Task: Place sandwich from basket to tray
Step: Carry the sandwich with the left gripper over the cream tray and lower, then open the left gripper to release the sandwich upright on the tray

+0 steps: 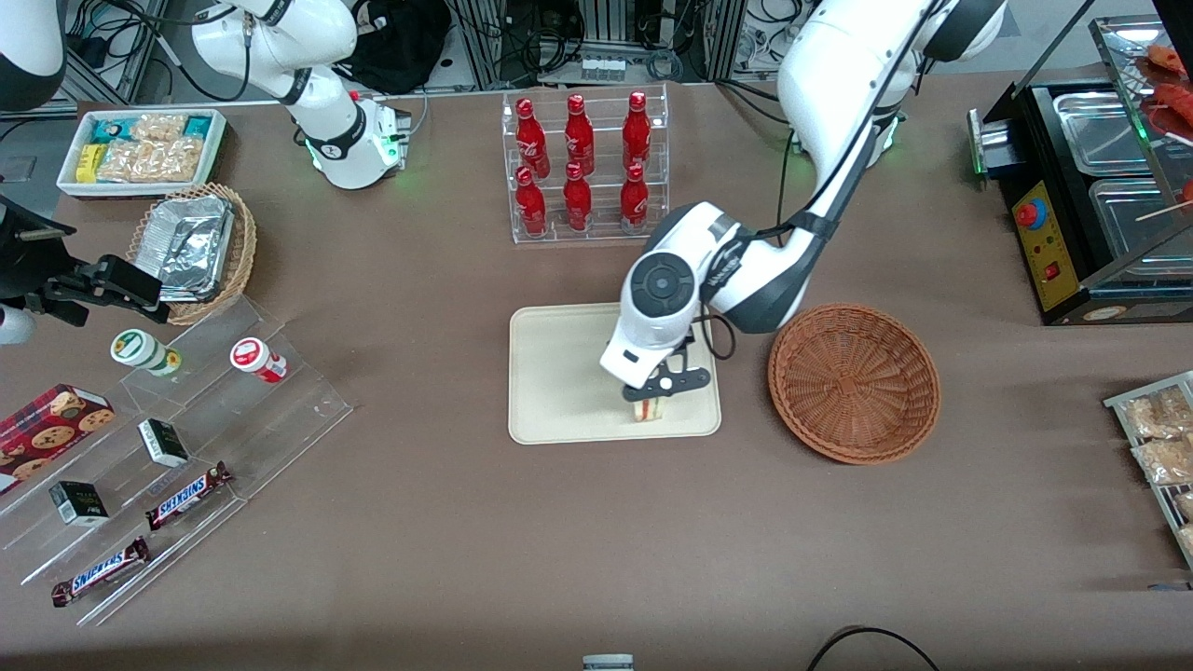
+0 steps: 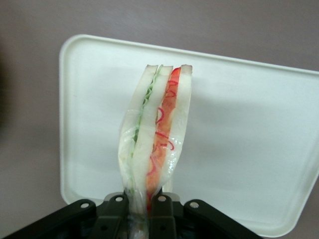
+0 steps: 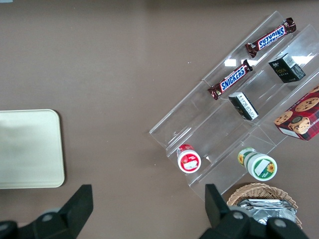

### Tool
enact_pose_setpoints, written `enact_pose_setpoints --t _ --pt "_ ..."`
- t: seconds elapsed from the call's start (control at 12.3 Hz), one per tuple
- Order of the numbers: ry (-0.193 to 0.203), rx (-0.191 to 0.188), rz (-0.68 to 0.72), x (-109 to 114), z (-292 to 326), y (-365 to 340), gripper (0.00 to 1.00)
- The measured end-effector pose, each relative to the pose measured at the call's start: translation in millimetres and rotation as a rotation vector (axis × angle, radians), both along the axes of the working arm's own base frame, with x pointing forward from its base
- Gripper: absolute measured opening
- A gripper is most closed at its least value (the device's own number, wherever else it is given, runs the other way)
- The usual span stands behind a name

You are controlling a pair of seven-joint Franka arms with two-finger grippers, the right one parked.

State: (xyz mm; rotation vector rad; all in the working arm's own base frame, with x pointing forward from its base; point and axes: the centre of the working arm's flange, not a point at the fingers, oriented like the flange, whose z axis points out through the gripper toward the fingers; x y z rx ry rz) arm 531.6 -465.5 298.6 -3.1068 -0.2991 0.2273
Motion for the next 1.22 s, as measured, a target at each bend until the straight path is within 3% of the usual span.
enact_pose_setpoints --t 0.24,0.57,0.81,1.05,1.22 --pt "0.014 0.019 0.008 -12.4 -17.5 -31.0 0.14" --pt "0.019 0.068 0.038 -12.2 -36.7 -49.9 0.14" --pt "-0.004 0.1 0.042 -17.8 -44.8 -60.3 0.14" --pt "0.001 0.111 0.041 -25.8 -53.2 -67.4 0.14" --pt "0.0 0.112 0.047 -27.4 -54.3 -69.8 0.31"
